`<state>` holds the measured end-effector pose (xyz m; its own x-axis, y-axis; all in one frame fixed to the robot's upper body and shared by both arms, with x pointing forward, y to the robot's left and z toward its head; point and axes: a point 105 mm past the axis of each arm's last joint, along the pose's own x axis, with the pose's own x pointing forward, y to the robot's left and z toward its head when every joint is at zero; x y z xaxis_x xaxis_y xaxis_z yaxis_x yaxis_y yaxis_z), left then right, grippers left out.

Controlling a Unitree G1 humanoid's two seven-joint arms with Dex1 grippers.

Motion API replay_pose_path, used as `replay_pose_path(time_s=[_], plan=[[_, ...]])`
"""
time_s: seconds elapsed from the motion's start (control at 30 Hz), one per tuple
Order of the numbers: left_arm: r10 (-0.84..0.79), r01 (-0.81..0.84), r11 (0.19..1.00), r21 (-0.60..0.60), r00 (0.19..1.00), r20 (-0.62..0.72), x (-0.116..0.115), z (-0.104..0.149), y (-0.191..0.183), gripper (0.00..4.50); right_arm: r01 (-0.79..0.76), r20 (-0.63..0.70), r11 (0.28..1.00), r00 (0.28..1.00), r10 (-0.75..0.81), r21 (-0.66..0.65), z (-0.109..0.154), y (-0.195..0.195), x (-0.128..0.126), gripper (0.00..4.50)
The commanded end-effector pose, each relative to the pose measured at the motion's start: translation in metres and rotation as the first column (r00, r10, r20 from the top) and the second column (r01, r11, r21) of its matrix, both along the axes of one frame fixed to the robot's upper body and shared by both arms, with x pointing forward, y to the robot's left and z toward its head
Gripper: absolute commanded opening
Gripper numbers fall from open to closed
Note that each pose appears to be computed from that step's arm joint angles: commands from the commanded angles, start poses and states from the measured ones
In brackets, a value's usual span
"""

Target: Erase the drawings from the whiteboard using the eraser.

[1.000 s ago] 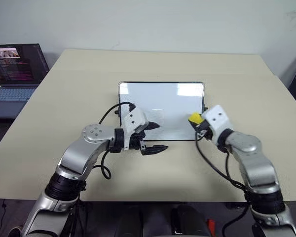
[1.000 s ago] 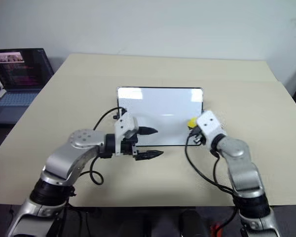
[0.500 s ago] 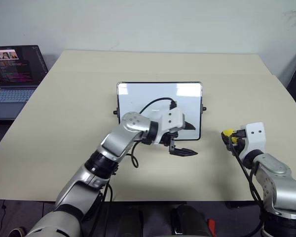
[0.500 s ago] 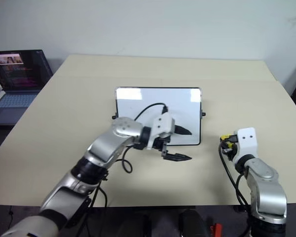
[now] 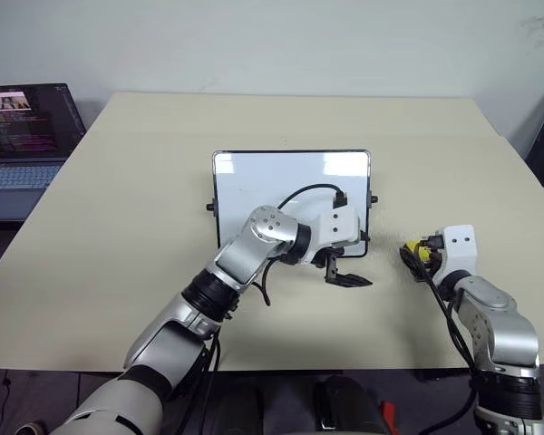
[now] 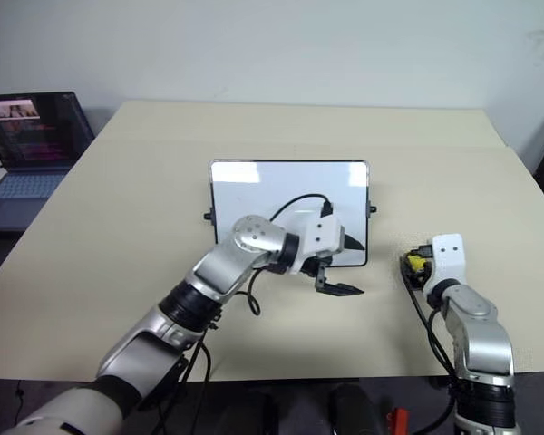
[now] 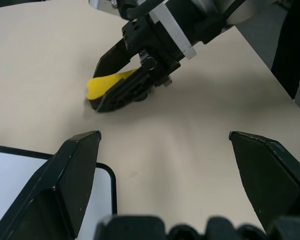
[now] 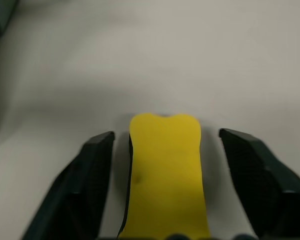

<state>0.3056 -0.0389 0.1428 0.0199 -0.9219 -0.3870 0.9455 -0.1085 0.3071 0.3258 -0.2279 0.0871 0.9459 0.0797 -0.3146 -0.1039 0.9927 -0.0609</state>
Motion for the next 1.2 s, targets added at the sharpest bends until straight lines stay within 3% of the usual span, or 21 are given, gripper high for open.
replay_pose_path(time_s=[0.03, 0.2, 0.37, 0.5, 0.67, 0.77, 0.87, 1.03, 1.2], plan=[[0.043, -0.04, 0.996, -0.082, 0.999, 0.033, 0.003, 0.019, 0.004, 4.5, 0.011, 0.127, 1.0, 0.992, -0.013, 0.016, 0.032, -0.006, 0.006, 4.46], [0.268, -0.262, 0.926, -0.273, 0.963, -0.016, 0.017, 0.045, 0.048, 4.5, -0.085, 0.306, 0.993, 0.95, 0.054, 0.087, 0.079, 0.009, -0.005, 4.46], [0.491, -0.493, 0.764, -0.417, 0.863, -0.121, 0.019, 0.063, 0.094, 4.5, -0.105, 0.437, 0.993, 0.897, 0.069, 0.058, 0.095, 0.012, -0.018, 4.46], [0.772, -0.732, 0.421, -0.536, 0.599, -0.212, 0.015, 0.058, 0.16, 4.5, -0.112, 0.493, 0.99, 0.868, 0.059, 0.08, 0.072, 0.021, -0.042, 4.46], [0.906, -0.848, 0.156, -0.507, 0.327, -0.267, 0.0, 0.023, 0.201, 4.5, -0.041, 0.435, 0.991, 0.9, -0.02, 0.129, 0.033, 0.003, -0.065, 4.46], [0.944, -0.863, 0.076, -0.499, 0.224, -0.244, -0.012, 0.008, 0.22, 4.5, -0.064, 0.417, 0.987, 0.909, -0.005, 0.15, 0.023, 0.009, -0.076, 4.46], [0.947, -0.888, -0.042, -0.459, 0.111, -0.301, -0.016, -0.008, 0.236, 4.5, -0.069, 0.386, 0.989, 0.922, 0.013, 0.133, 0.015, 0.003, -0.084, 4.46], [0.954, -0.917, -0.115, -0.381, 0.005, -0.301, -0.027, -0.039, 0.254, 4.5, -0.044, 0.288, 0.99, 0.958, 0.004, 0.132, -0.006, -0.006, -0.097, 4.46], [0.933, -0.929, -0.202, -0.309, -0.086, -0.349, -0.024, -0.057, 0.258, 4.5, 0.03, 0.237, 0.99, 0.97, -0.062, 0.137, -0.015, -0.024, -0.088, 4.46]])
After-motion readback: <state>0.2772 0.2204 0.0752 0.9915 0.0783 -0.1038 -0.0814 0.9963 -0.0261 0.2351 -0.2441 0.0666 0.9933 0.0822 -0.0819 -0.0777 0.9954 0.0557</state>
